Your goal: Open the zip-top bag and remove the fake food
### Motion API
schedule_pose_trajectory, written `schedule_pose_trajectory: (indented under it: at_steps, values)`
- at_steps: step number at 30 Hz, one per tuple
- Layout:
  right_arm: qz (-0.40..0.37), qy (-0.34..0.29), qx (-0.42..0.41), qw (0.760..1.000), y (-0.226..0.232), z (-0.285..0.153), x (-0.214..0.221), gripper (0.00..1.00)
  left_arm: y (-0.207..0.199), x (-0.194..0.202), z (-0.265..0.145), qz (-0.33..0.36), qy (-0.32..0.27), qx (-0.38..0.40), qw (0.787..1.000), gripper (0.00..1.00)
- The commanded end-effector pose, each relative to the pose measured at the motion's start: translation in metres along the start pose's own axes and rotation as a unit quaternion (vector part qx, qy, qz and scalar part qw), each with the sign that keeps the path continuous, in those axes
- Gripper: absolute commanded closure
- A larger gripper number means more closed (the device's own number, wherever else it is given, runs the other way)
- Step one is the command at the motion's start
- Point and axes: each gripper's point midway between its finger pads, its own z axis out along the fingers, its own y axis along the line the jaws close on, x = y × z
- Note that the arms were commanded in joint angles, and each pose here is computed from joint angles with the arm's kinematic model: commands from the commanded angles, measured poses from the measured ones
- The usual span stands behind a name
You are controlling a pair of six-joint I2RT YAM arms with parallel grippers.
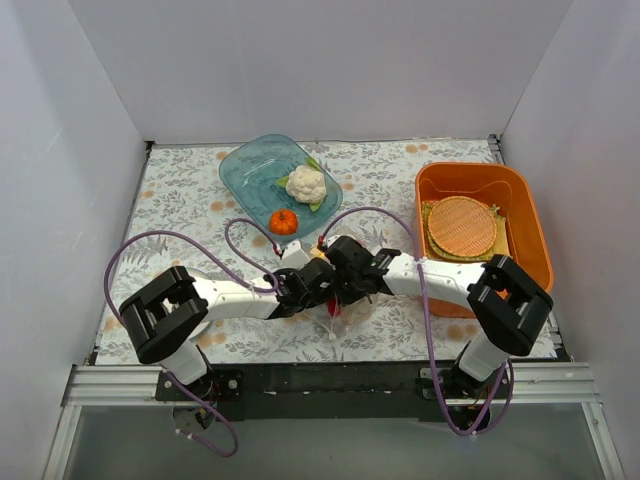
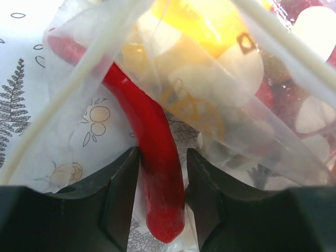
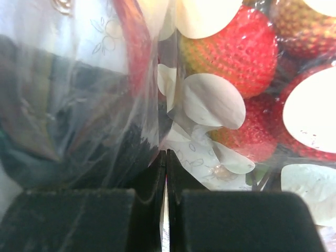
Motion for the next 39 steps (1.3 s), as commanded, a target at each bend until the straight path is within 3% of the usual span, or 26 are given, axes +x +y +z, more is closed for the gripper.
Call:
schedule_pose_trajectory:
  at_steps: [1,12,21,23,29,34,39]
  values:
    - [0.017,-0.010,-0.002,1.000,0.008,-0.002,-0.008,0.96,0.050,0.006,0.000,0.059,-0.015,-0.091,0.994,0.61]
    - [0.056,-0.016,0.015,0.998,-0.011,-0.007,-0.009,0.99,0.066,0.000,-0.017,0.089,-0.018,-0.093,0.992,0.64]
    - [0.057,-0.018,0.014,0.998,-0.010,-0.009,-0.010,0.99,0.027,-0.009,-0.040,0.070,-0.006,0.000,0.998,0.76]
    - [0.052,-0.021,0.019,0.998,-0.009,-0.009,-0.010,0.99,0.019,-0.009,-0.043,0.052,0.009,0.023,0.998,0.84]
    - [0.044,-0.027,0.028,0.998,-0.005,-0.011,-0.010,0.99,-0.007,-0.008,-0.049,-0.006,0.047,0.082,0.996,0.87]
    - [0.046,-0.031,0.048,0.997,-0.012,-0.012,-0.010,0.99,-0.012,-0.013,-0.067,-0.015,0.068,0.105,0.992,0.88]
    - [0.046,-0.050,0.061,0.996,-0.017,-0.020,-0.019,0.99,0.001,0.001,-0.092,0.004,0.147,0.119,0.982,0.88]
